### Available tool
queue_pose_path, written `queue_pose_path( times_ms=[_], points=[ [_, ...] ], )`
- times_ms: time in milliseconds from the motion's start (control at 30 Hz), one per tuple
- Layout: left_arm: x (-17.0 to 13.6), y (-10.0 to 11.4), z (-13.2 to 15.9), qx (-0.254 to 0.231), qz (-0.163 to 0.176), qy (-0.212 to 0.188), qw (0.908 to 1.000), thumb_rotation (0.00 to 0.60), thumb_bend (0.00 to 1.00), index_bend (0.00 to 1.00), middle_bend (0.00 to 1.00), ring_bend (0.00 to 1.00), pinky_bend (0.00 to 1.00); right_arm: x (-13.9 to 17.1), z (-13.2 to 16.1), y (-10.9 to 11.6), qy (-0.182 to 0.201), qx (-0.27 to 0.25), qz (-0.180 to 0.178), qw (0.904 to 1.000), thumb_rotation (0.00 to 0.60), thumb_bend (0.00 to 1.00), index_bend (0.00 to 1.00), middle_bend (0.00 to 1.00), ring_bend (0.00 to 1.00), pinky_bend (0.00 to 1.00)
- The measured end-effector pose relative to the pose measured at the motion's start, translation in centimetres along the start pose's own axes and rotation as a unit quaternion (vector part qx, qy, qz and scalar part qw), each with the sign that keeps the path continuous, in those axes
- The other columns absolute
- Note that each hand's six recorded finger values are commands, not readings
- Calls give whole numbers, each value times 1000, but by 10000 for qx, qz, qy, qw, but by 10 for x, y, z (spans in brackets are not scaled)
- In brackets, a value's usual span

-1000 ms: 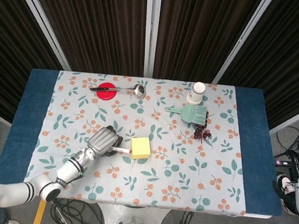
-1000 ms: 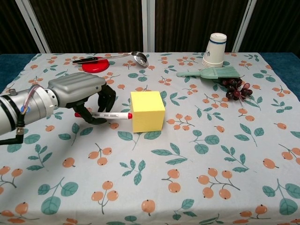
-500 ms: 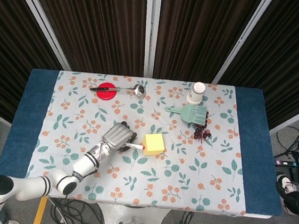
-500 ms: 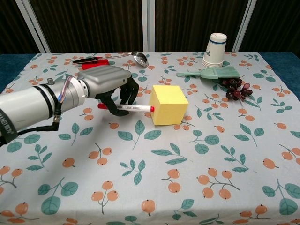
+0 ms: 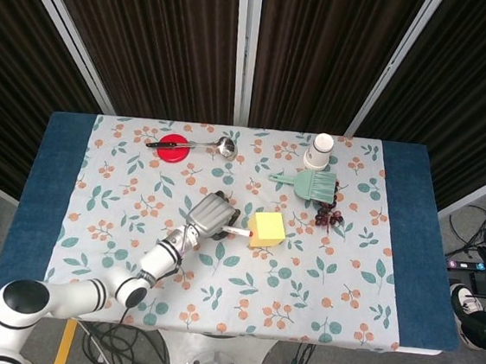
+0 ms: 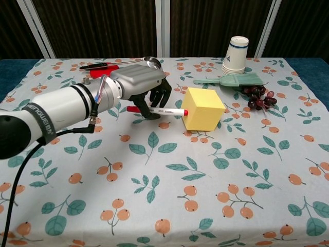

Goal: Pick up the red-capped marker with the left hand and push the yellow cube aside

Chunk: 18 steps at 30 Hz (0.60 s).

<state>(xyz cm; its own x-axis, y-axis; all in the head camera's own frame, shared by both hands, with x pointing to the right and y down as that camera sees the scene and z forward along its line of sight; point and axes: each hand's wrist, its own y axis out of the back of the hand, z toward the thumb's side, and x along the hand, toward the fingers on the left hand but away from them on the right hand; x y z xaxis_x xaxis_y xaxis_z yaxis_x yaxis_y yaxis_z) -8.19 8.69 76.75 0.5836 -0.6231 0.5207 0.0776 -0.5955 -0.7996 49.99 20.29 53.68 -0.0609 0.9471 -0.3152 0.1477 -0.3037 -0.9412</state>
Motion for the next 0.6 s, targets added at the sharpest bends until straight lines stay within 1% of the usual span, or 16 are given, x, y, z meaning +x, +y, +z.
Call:
queue_pose_path(
  times_ms=[167,267,433,500,600],
  points=[
    [-1,-1,-2,38,5,22,10000,600,396,710,738,488,317,0,0,1,-6,-7,-12,10000,600,176,0,88,0,0],
    [-10,-1,-13,41,24,116,9999,600,396,701,731,488,317,-1,1,0,26,-14,-1,10000,600,175,0,88,0,0],
    [-38,-3,-44,29,86,410,9991,600,397,684,718,488,315,-4,6,-2,132,-45,18,9999,600,176,0,88,0,0],
    [-54,-7,-59,25,62,549,9985,600,396,650,697,483,314,-4,8,-3,154,-51,26,9999,600,176,0,87,0,0],
    [-76,-17,-78,82,-101,749,9971,600,393,543,610,446,311,-4,11,-4,197,-53,40,9998,600,176,0,87,0,0]
  ],
)
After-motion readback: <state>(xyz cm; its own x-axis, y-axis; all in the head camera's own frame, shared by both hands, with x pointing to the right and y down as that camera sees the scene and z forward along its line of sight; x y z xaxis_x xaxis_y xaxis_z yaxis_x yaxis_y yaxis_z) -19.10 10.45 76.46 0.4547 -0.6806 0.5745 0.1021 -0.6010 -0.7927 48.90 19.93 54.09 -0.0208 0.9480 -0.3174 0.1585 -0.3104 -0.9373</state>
